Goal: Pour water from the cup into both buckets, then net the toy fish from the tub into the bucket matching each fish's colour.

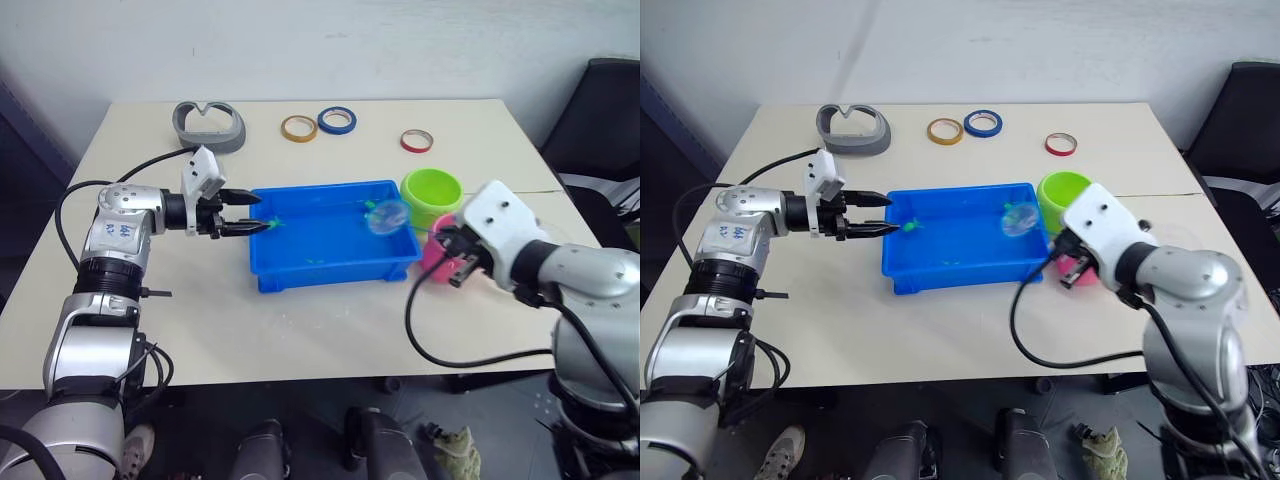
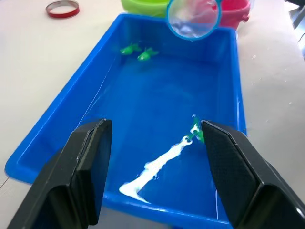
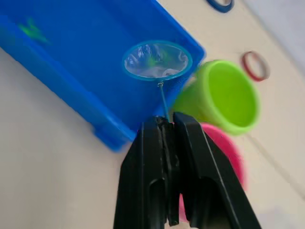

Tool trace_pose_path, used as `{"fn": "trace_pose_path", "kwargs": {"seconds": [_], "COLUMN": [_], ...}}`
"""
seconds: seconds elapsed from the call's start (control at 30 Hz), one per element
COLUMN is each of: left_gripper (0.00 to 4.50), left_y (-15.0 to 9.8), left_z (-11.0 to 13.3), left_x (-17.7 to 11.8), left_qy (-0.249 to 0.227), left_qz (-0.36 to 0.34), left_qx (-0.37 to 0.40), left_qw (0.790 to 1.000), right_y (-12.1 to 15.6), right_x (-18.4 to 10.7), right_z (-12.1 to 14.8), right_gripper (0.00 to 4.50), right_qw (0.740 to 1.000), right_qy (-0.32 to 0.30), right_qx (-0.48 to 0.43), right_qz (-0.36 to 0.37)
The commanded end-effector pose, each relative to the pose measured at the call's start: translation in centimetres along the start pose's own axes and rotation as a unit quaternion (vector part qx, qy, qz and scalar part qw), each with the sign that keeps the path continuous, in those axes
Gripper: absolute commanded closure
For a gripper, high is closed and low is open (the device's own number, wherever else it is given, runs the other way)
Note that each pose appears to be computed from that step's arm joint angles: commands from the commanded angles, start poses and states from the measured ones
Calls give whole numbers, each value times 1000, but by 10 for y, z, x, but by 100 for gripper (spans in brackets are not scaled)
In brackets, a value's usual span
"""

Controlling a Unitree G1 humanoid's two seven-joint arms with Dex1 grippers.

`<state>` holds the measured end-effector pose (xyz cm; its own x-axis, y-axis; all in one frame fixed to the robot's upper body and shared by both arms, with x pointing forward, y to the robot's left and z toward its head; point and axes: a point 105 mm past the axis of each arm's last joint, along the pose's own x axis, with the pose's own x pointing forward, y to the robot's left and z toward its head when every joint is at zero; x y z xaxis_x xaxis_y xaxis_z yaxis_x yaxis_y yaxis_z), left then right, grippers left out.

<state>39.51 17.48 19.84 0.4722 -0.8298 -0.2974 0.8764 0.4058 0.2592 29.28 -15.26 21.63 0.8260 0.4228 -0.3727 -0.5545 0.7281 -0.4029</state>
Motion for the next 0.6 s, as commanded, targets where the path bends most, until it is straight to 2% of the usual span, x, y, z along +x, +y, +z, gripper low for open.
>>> {"fn": "trace_pose_path", "kwargs": {"seconds": [0.03, 0.27, 0.6], "left_gripper": [122, 122, 122], "left_y": [3, -5, -8], "left_z": [7, 10, 15], "left_x": [-7, -8, -13], "left_qy": [9, -6, -6], "left_qz": [22, 16, 17], "left_qx": [21, 7, 10], "left_qw": [1000, 1000, 1000], "right_y": [2, 3, -2], "right_x": [6, 26, 48], "right_z": [1, -9, -31], "right_gripper": [450, 450, 450], "right_qw": [996, 985, 969], "right_qy": [8, 19, 65], "right_qx": [90, 171, 239], "right_qz": [7, 18, -18]}}
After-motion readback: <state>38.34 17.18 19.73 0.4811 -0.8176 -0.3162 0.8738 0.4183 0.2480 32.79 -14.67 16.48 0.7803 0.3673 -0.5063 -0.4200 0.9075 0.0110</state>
